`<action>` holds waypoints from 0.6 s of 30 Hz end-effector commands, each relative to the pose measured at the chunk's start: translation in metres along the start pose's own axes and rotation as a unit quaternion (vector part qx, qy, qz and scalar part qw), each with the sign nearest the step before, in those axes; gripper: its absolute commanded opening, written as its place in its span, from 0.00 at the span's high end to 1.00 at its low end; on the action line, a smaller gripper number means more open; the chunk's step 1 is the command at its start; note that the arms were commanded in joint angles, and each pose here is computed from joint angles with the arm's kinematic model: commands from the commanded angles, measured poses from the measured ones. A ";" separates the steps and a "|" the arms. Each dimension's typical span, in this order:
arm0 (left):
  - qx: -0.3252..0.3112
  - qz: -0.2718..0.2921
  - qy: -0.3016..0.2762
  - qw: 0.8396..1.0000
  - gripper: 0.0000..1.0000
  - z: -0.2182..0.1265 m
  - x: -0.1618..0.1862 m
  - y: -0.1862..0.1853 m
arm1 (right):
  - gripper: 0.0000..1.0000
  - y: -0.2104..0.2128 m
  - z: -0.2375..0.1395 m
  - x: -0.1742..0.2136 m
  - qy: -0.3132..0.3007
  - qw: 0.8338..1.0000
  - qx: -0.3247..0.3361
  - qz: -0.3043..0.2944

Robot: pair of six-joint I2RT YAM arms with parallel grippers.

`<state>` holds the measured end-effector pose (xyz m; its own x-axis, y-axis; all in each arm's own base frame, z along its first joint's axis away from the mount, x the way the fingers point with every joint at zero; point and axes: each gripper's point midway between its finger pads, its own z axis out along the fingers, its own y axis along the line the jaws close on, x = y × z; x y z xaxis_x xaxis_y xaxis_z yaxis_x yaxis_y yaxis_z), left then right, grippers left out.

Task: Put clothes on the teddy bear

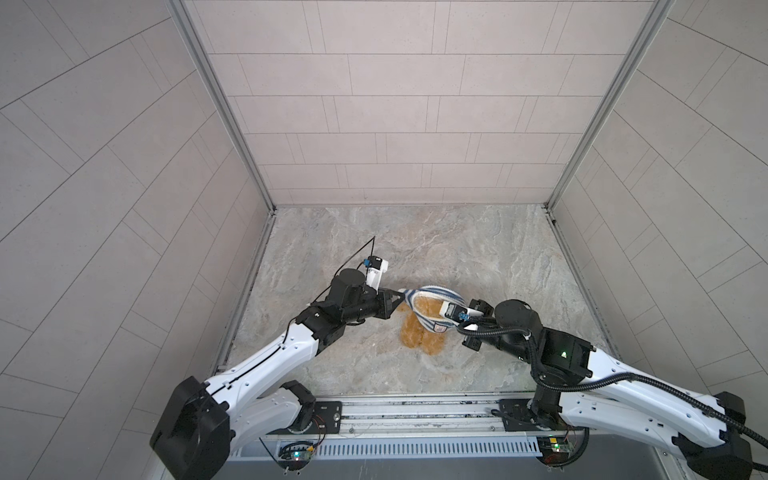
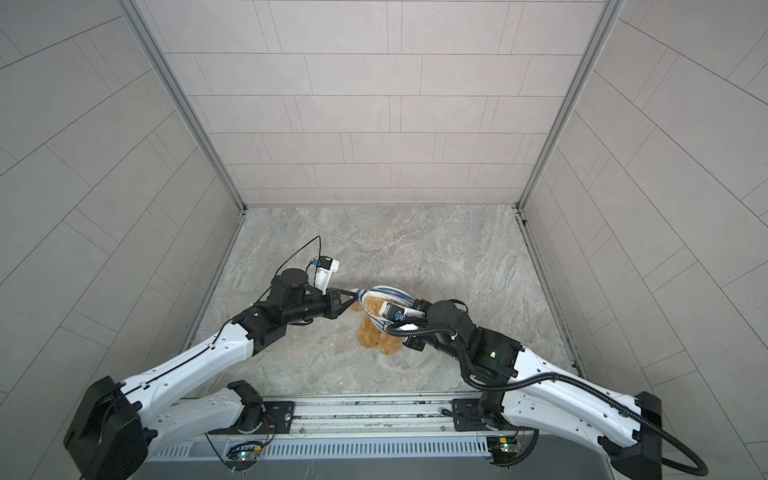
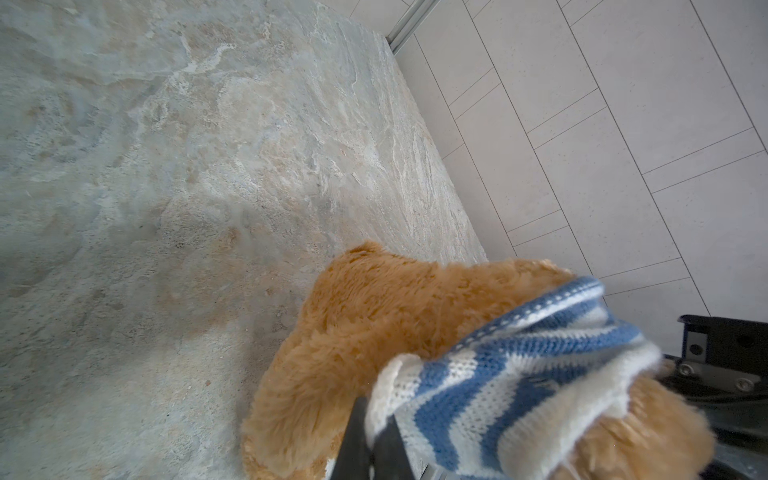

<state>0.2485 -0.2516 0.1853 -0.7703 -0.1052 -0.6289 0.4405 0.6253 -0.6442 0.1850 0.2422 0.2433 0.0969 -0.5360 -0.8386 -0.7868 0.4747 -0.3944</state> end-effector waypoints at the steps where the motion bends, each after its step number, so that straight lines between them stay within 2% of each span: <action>1: -0.050 -0.001 0.002 0.999 1.00 0.009 0.012 0.025 | 1.00 0.000 -0.010 -0.033 -0.072 0.997 -0.010 0.015; 3: -0.038 0.001 0.020 0.999 1.00 0.020 0.023 0.017 | 1.00 0.000 -0.010 -0.037 -0.081 0.996 -0.011 0.023; 6: -0.031 -0.008 0.012 0.999 1.00 0.024 0.025 0.016 | 1.00 -0.005 -0.008 -0.040 -0.080 0.996 -0.001 0.039; 13: -0.030 0.000 -0.022 0.999 0.99 0.003 0.008 0.014 | 1.00 -0.037 -0.011 -0.039 -0.048 0.990 0.076 0.108; 16: -0.012 0.022 -0.051 0.998 0.79 -0.013 -0.007 -0.003 | 1.00 -0.050 -0.010 -0.040 -0.036 0.984 0.105 0.141; 18: -0.006 0.030 -0.070 0.997 0.61 -0.024 -0.016 -0.012 | 1.00 -0.057 -0.008 -0.043 -0.037 0.977 0.122 0.172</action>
<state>0.2435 -0.2476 0.2005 -0.7059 -0.1578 -0.6906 0.4696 0.6256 -0.6230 0.2082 0.2388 0.2710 -0.0643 -0.4086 -0.9104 -0.6989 0.6696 -0.2512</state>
